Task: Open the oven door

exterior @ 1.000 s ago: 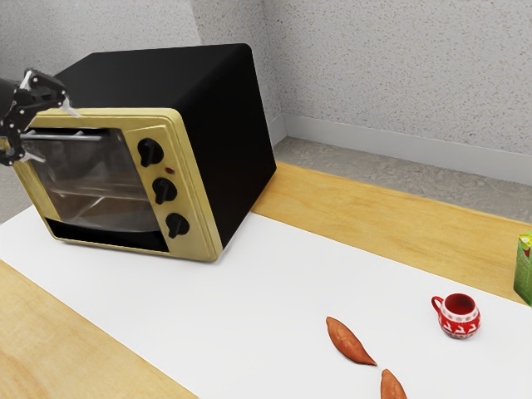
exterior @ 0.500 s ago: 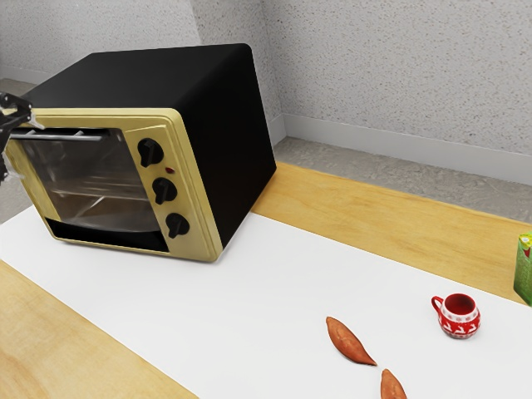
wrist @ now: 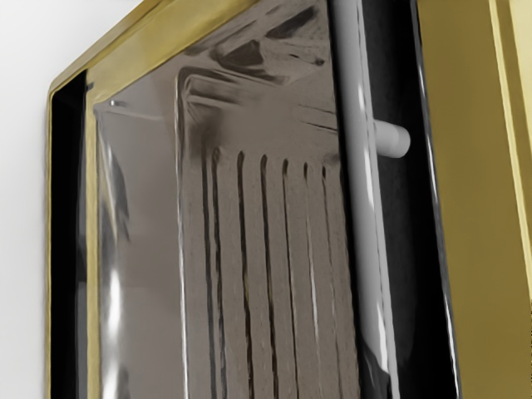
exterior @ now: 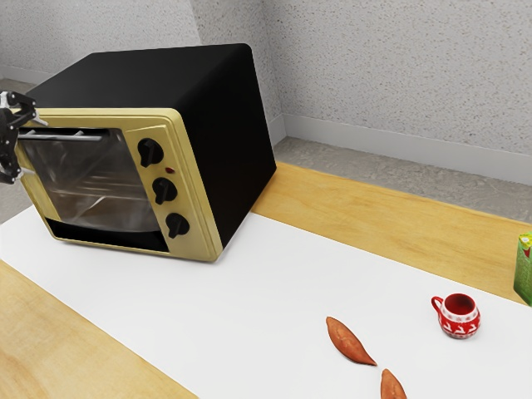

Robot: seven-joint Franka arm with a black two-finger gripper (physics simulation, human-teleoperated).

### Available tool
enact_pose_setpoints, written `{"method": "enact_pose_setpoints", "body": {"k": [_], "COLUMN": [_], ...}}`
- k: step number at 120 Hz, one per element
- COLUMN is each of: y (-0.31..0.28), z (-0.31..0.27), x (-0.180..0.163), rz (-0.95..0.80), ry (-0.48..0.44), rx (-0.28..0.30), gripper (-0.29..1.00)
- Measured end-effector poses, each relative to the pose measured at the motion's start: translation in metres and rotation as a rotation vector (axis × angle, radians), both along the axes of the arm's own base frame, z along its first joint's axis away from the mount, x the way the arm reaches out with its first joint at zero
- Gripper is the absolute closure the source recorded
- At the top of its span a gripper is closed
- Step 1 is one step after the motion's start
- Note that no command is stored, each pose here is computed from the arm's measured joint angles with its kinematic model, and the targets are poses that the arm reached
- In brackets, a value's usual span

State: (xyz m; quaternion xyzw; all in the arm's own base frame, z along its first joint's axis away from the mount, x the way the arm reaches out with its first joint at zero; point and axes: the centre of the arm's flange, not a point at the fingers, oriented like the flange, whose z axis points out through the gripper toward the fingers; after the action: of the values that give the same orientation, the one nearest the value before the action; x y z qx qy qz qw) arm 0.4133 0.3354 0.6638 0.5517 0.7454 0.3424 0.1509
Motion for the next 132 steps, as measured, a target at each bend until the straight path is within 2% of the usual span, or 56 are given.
{"method": "enact_pose_setpoints", "body": {"k": [20, 74, 98, 116, 124, 132], "y": [0.006, 0.010, -0.007, -0.021, -0.037, -0.048], "z": [0.000, -0.036, -0.051, -0.075, -0.075, -0.069], "x": [-0.003, 0.017, -0.057, -0.152, -0.195, -0.206], "rz": [0.030, 0.056, 0.090, 0.176, 0.202, 0.196], "ry": [-0.015, 0.023, -0.012, -0.064, -0.109, -0.117], "rx": [-0.005, -0.041, -0.088, -0.131, -0.111, -0.074], "gripper": [0.00, 0.00, 0.00, 0.00, 0.00, 0.00]}}
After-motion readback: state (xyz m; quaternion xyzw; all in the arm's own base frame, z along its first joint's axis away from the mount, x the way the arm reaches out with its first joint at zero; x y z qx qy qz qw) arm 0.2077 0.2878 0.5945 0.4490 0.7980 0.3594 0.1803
